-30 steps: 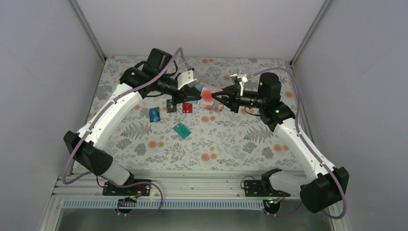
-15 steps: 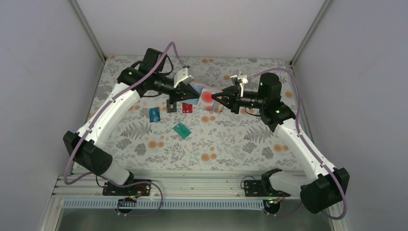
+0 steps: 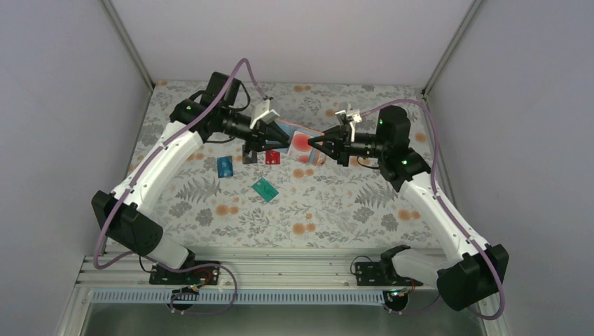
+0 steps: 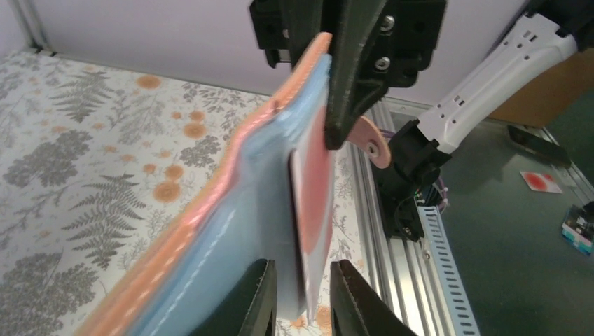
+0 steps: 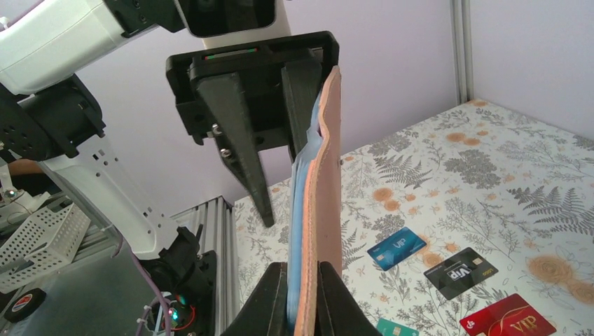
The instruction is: Take the credit cards out of the card holder
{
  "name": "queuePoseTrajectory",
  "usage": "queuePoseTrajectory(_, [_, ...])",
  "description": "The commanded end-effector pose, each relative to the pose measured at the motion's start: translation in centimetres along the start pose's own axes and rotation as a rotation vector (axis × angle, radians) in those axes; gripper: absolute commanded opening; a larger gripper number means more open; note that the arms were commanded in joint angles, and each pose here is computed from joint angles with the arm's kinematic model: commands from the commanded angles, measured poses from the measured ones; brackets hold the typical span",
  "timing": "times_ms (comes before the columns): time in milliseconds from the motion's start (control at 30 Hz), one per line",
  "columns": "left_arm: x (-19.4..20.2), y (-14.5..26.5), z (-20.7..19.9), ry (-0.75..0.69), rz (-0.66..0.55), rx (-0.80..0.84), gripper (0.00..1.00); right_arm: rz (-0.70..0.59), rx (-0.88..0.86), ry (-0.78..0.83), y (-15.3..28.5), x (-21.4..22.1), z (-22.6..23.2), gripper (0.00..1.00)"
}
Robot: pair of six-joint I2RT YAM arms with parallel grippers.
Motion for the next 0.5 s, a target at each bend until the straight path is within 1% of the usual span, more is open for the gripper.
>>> queuePoseTrajectory(0, [-0.2,-0.7,-0.9,-0.039,0.007,0.041,0.25,-0.025,-0.041,0.045,0.3,-1.2,0.8,0.05])
queuePoseTrajectory(100, [-0.1,-1.3,-0.8,-0.038,0.020,0.034,0.35,-0.026,-0.045,0.046,0.3,-1.2,0.9,0.05])
queuePoseTrajectory(133, [-0.1,-1.5,-0.8,-0.036,0.024,0.034,0.37,-0.026,-0.047,0.045,0.3,-1.2,0.9,0.05])
queuePoseTrajectory(233, [-0.2,-1.9,-0.8,-0.037,0.030,0.030,0.36,-0.028,-0.052,0.049,0.3,-1.3,1.0,0.05])
queuePoseTrajectory(300, [-0.3,-1.9,-0.7,-0.033,0.030,0.025,0.29,-0.029,-0.057,0.051,0.4,-1.3,1.1,0.05])
queuePoseTrajectory(367, [-0.3,-1.9,-0.6,-0.031,0.029,0.017,0.13,-0.028,-0.059,0.052,0.4,-1.3,1.2,0.05])
queuePoseTrajectory(400, [-0.3,-2.0,-0.5,-0.027,0.028,0.015,0.07,-0.028,-0.058,0.053,0.4,-1.3,1.2,0.05])
queuePoseTrajectory(433, [-0.3,-2.1,-0.4,-0.021,0.026,0.017,0.03,-0.028,-0.060,0.052,0.4,-1.3,1.2,0.05])
queuePoseTrajectory(467, [-0.4,-2.2,-0.5,-0.019,0.023,0.025,0.03,-0.029,-0.060,0.052,0.4,-1.3,1.2,0.05])
Point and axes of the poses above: each gripper's point midway between its finger pads, its own y axis back along the fingers, its own z axis along the line the jaws close on, x = y × z, the point moved 5 cm from there along y, back along the fingers, and after that the axes turned 5 degrees about y, right-handed, at the moved point
